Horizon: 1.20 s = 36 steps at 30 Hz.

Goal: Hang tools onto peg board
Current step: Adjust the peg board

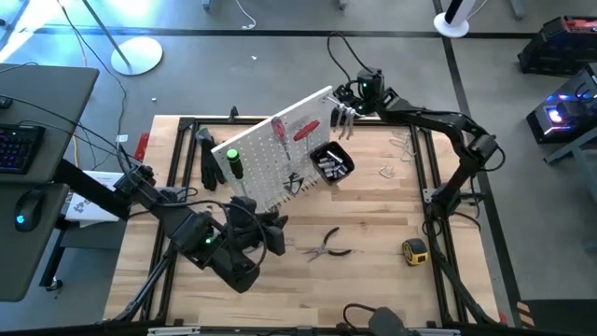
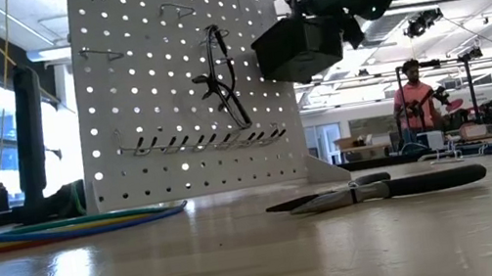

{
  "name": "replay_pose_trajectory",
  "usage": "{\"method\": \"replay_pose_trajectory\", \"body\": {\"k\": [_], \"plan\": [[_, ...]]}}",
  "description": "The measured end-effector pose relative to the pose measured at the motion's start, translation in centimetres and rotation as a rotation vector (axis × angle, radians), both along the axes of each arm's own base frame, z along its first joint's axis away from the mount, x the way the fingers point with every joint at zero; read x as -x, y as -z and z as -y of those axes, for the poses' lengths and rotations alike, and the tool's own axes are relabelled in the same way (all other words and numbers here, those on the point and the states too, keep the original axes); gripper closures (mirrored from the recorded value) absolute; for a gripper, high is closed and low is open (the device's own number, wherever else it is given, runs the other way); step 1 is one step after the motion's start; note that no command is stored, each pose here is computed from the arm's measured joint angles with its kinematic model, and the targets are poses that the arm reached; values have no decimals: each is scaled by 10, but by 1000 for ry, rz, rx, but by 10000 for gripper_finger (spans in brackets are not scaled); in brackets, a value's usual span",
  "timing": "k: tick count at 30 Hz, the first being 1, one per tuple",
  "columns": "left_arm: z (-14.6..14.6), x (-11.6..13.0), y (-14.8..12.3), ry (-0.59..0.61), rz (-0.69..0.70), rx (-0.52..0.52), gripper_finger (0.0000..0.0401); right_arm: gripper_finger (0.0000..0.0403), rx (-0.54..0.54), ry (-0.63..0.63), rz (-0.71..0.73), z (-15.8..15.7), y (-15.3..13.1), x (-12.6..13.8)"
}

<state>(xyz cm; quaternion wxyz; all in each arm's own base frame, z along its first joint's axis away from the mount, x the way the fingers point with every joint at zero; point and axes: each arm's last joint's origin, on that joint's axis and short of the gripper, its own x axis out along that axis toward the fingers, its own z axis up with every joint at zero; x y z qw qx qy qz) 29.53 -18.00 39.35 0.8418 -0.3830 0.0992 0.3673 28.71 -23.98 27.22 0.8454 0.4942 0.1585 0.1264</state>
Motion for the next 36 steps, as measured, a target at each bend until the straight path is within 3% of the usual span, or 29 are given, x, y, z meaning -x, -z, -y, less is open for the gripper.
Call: {"method": "replay_pose_trajectory", "body": {"k": [12, 25, 36], "plan": [[-15, 26, -30, 60, 14, -41, 256, 403, 66, -34, -112, -41, -12, 9], [-30, 52, -54, 160, -34, -158, 256, 403, 168, -63, -299, -87, -23, 27], [-38, 64, -65, 213, -67, -230, 256, 403, 213, -105, -391, -131, -29, 20]]}}
